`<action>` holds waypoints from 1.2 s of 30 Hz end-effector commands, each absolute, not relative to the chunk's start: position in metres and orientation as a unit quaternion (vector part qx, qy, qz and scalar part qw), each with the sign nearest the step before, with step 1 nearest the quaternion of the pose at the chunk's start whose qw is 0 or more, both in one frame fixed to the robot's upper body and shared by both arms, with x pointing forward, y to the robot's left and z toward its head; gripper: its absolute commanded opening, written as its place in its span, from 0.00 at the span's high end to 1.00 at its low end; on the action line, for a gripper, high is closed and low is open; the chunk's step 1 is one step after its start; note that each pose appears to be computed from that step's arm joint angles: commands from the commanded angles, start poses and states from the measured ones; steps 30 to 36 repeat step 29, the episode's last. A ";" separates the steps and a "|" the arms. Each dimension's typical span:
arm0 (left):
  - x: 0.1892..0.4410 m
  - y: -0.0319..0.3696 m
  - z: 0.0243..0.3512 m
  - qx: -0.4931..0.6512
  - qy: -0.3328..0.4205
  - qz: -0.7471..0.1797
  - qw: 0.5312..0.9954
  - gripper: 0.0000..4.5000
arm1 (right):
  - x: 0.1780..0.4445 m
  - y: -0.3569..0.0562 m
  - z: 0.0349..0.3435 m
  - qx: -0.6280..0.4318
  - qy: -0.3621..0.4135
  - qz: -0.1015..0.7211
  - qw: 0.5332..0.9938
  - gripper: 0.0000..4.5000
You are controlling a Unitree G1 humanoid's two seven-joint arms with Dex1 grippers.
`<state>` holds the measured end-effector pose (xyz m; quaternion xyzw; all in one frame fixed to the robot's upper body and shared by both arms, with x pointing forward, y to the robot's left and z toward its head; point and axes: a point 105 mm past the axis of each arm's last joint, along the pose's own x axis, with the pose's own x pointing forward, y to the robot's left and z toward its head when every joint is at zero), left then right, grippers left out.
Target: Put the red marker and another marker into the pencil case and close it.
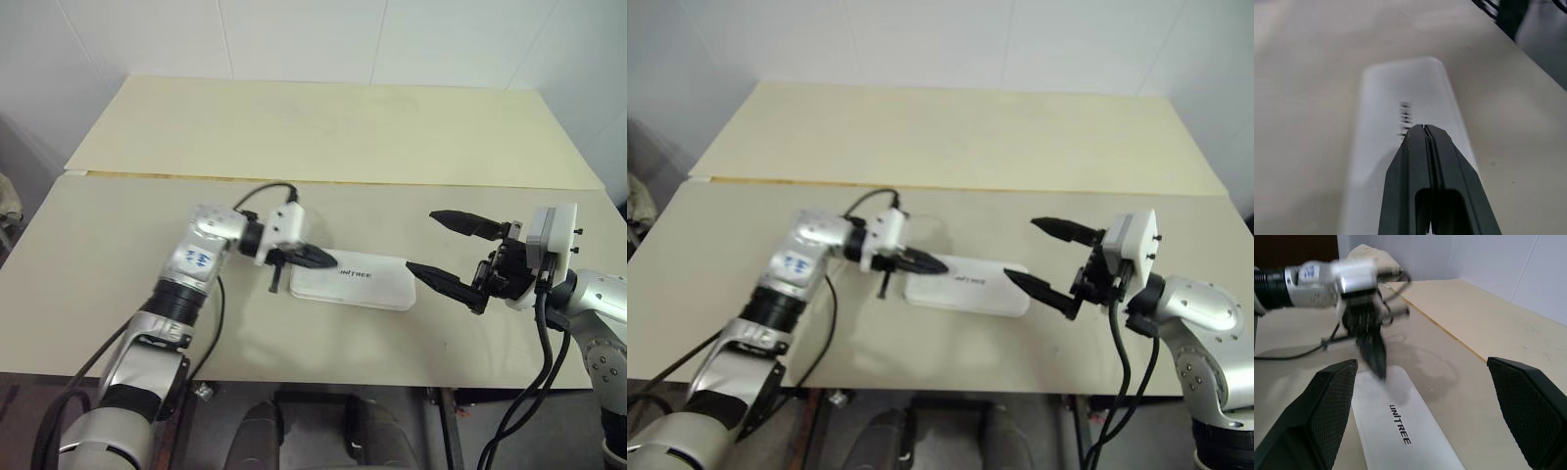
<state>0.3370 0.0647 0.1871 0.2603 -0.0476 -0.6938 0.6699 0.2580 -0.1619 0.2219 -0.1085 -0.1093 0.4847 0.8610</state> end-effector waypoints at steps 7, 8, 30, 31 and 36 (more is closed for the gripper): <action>0.332 0.149 0.210 0.209 -0.073 -0.600 0.769 0.42 | 0.263 -0.181 0.233 -0.159 -0.116 0.494 0.847 0.00; 0.331 0.153 0.207 0.207 -0.068 -0.594 0.775 0.35 | 0.263 -0.185 0.234 -0.163 -0.115 0.496 0.845 0.00; 0.312 0.177 0.217 0.231 -0.036 -0.558 0.796 0.01 | 0.284 -0.202 0.221 -0.198 -0.066 0.555 0.806 0.00; 0.312 0.177 0.217 0.231 -0.036 -0.558 0.796 0.01 | 0.284 -0.202 0.221 -0.198 -0.066 0.555 0.806 0.00; 0.312 0.177 0.217 0.231 -0.036 -0.558 0.796 0.01 | 0.284 -0.202 0.221 -0.198 -0.066 0.555 0.806 0.00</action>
